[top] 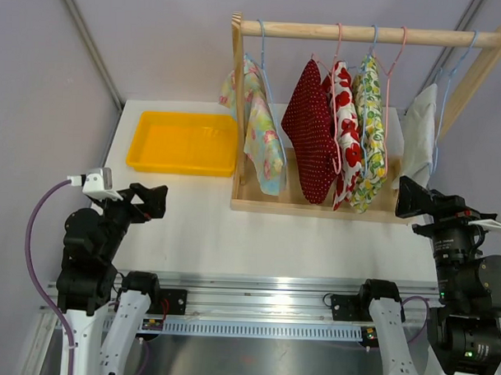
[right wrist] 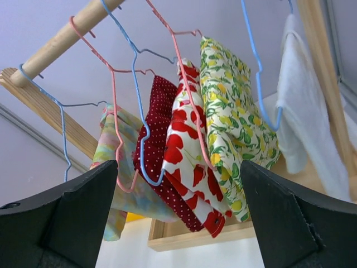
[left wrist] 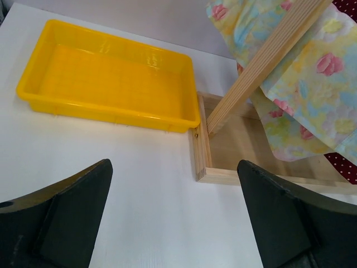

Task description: Remove the skirt from the hanger

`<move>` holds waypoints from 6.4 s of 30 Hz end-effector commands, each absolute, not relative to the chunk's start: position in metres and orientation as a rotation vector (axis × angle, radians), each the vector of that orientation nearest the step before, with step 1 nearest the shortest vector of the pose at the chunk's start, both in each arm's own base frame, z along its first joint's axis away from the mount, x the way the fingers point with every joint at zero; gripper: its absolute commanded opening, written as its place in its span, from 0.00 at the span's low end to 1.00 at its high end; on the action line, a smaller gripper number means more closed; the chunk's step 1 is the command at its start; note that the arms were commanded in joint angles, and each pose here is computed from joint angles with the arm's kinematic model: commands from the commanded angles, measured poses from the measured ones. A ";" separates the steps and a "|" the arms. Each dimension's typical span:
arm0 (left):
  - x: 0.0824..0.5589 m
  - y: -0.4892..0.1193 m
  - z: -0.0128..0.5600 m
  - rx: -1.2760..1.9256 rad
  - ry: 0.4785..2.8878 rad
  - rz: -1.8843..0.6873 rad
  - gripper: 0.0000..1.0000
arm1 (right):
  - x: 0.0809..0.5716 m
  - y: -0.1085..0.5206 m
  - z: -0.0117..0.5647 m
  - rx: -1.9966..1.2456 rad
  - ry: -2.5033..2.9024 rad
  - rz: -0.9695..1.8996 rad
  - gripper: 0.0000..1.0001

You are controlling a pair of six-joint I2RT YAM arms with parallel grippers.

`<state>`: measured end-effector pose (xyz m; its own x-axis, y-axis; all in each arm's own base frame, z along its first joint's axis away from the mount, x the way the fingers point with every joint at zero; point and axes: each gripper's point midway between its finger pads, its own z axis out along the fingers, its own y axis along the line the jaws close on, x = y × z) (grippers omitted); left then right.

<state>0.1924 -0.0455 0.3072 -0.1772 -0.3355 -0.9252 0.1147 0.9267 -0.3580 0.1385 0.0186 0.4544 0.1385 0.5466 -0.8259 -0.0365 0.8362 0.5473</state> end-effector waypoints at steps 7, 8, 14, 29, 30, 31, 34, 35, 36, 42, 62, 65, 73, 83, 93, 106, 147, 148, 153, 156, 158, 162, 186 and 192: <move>0.207 -0.019 0.301 -0.253 1.740 -0.244 0.99 | 0.129 -0.008 0.532 0.328 1.176 0.195 0.99; 0.210 -0.018 0.297 -0.264 1.761 -0.238 0.99 | 0.135 -0.009 0.535 0.320 1.183 0.187 1.00; 0.210 -0.025 0.290 -0.236 1.790 -0.263 0.99 | 0.206 -0.038 0.519 0.467 1.322 0.093 0.99; 0.201 -0.029 0.297 -0.197 1.748 -0.287 0.99 | 0.330 -0.055 0.491 0.501 1.460 0.035 0.88; 0.201 -0.029 0.297 -0.198 1.748 -0.286 0.99 | 0.333 -0.056 0.488 0.503 1.471 0.028 0.78; 0.201 -0.028 0.297 -0.201 1.747 -0.282 0.99 | 0.334 -0.056 0.487 0.506 1.473 0.026 0.68; 0.200 -0.027 0.297 -0.207 1.745 -0.278 0.99 | 0.335 -0.056 0.483 0.515 1.474 0.037 0.15; 0.200 -0.026 0.297 -0.209 1.744 -0.275 0.99 | 0.335 -0.055 0.481 0.521 1.477 0.043 0.05; 0.200 -0.026 0.298 -0.209 1.743 -0.275 0.99 | 0.335 -0.055 0.481 0.521 1.477 0.046 0.00; 0.209 -0.033 0.304 -0.187 1.766 -0.302 0.99 | 0.326 -0.047 0.497 0.497 1.465 0.085 0.00; 0.225 -0.210 0.528 0.456 1.539 -0.750 0.99 | 0.201 0.030 0.580 0.297 1.353 0.481 0.00; 0.211 -0.268 0.521 0.550 1.519 -0.842 0.99 | 0.167 0.046 0.570 0.275 1.352 0.562 0.00; 0.129 -0.399 0.482 0.775 1.442 -1.059 0.99 | 0.109 0.049 0.551 0.314 1.351 0.578 0.00; 0.055 -0.485 0.453 0.936 1.402 -1.117 0.99 | 0.053 0.058 0.552 0.316 1.300 0.635 0.00; 0.047 -0.523 0.423 0.973 1.425 -1.089 0.99 | 0.045 0.062 0.558 0.292 1.298 0.643 0.00; 0.056 -0.523 0.406 0.910 1.480 -1.059 0.02 | 0.046 0.062 0.568 0.294 1.288 0.646 0.00; 0.059 -0.266 0.231 0.665 2.023 -0.516 0.00 | 0.318 -0.038 0.536 0.434 1.374 0.119 0.00; 0.080 -0.255 0.244 0.640 2.001 -0.451 0.00 | 0.330 -0.039 0.530 0.431 1.390 0.114 0.00; 0.152 -0.216 0.328 0.474 1.889 -0.410 0.00 | 0.353 -0.038 0.511 0.426 1.453 0.118 0.00; 0.182 -0.191 0.376 0.390 1.820 -0.387 0.00 | 0.349 -0.035 0.501 0.431 1.473 0.138 0.00; 0.201 -0.184 0.406 0.345 1.791 -0.367 0.00 | 0.343 -0.033 0.490 0.436 1.488 0.148 0.00; 0.244 -0.174 0.437 0.335 1.757 -0.259 0.00 | 0.331 -0.032 0.475 0.443 1.515 0.145 0.00; 0.499 -0.040 0.253 -0.254 2.218 -0.123 0.99 | 0.251 -0.061 0.483 0.587 1.459 -0.018 0.99; 0.431 -0.035 0.326 -0.313 2.038 -0.149 0.99 | 0.206 -0.051 0.526 0.550 1.360 0.030 1.00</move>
<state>0.4662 -0.0325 0.2098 -0.6775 -0.2303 -0.6985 -0.1994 0.9717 -0.1270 0.2324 -0.0539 0.5007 0.1633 0.3412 -0.9257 0.3199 0.8693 0.3769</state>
